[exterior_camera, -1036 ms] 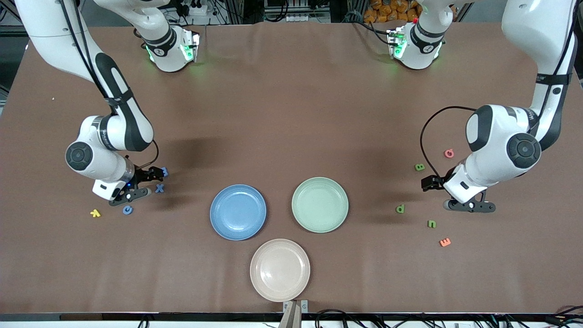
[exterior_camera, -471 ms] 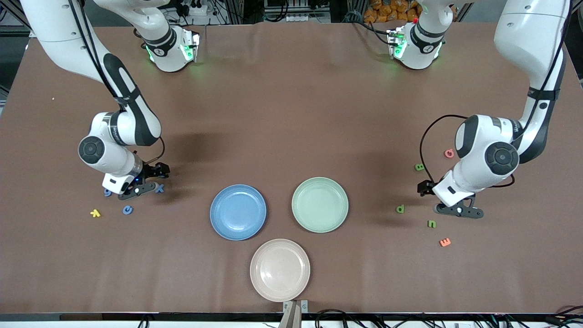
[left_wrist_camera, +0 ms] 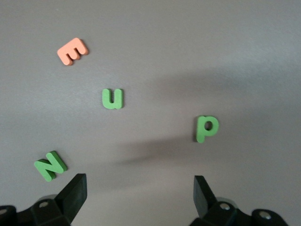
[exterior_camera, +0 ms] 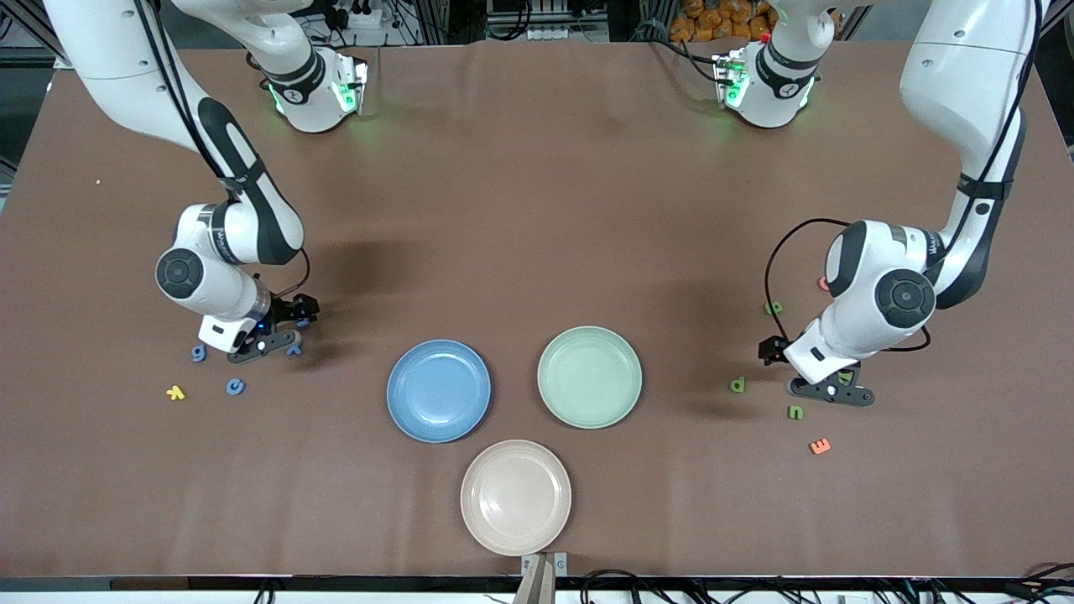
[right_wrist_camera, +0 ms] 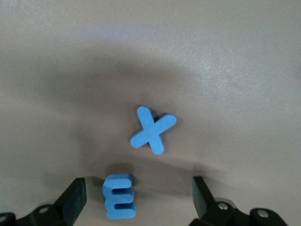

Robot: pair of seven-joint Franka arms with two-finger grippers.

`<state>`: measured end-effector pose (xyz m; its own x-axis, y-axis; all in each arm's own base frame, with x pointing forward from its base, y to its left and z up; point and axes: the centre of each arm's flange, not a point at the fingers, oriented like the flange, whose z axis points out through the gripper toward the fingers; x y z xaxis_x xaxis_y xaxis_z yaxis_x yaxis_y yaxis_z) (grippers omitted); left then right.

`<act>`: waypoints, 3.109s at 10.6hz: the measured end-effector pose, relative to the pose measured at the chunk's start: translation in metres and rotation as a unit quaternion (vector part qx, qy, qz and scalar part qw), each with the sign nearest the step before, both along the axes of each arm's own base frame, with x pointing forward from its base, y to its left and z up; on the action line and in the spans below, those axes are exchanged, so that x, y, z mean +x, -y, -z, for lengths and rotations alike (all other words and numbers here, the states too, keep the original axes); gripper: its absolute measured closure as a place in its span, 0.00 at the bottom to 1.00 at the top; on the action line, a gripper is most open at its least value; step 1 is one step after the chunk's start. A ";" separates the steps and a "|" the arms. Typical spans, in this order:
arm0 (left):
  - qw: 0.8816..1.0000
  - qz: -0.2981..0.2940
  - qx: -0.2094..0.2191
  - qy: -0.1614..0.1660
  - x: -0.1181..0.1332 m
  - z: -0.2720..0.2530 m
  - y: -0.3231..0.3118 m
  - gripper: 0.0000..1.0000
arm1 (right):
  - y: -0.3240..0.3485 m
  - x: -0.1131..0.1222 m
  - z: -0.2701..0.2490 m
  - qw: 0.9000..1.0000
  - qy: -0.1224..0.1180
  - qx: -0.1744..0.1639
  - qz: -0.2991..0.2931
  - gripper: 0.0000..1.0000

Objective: Sort letters by color into matching plates
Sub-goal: 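Lower the right gripper onto the blue E while the left gripper lowers to green u, then grasp the blue E with the right gripper while the left gripper grasps green u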

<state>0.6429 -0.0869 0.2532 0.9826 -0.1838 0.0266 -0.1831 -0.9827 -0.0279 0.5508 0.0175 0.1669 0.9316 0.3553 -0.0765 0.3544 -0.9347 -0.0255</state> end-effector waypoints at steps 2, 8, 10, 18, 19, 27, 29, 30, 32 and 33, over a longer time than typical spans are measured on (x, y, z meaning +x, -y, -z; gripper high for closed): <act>0.998 -0.064 -0.005 0.009 0.004 0.008 -0.018 0.00 | 0.000 -0.006 0.003 1.000 -0.004 0.000 0.000 0.00; 0.995 -0.098 0.002 0.031 0.024 0.043 -0.055 0.00 | 0.001 -0.006 0.001 1.000 -0.002 0.000 0.000 0.12; 0.997 -0.073 0.008 0.038 0.038 0.054 -0.047 0.00 | 0.002 -0.006 -0.002 1.000 0.001 -0.001 0.001 0.28; 0.999 0.009 0.003 0.034 0.052 0.077 -0.038 0.00 | 0.001 -0.004 -0.006 1.000 0.005 0.000 -0.002 0.56; 0.999 0.009 0.002 0.034 0.053 0.078 -0.038 0.00 | 0.001 -0.004 -0.006 1.000 0.007 0.000 -0.002 0.62; 0.999 -0.001 -0.011 0.039 0.058 0.072 -0.034 0.74 | 0.002 -0.004 -0.007 1.000 0.009 -0.001 -0.002 0.72; 0.999 -0.001 -0.011 0.039 0.058 0.072 -0.034 0.74 | 0.001 -0.002 -0.008 1.000 0.012 -0.001 -0.002 0.72; 0.999 -0.001 -0.012 0.039 0.058 0.072 -0.034 0.74 | -0.001 0.002 -0.010 1.000 0.015 0.000 -0.004 0.72; 0.999 -0.001 -0.012 0.039 0.058 0.072 -0.034 0.74 | -0.003 0.015 -0.021 1.000 -0.003 0.001 -0.005 0.72; 0.999 -0.002 -0.012 0.039 0.058 0.072 -0.036 0.74 | -0.003 0.024 -0.031 1.000 -0.011 0.001 -0.005 0.72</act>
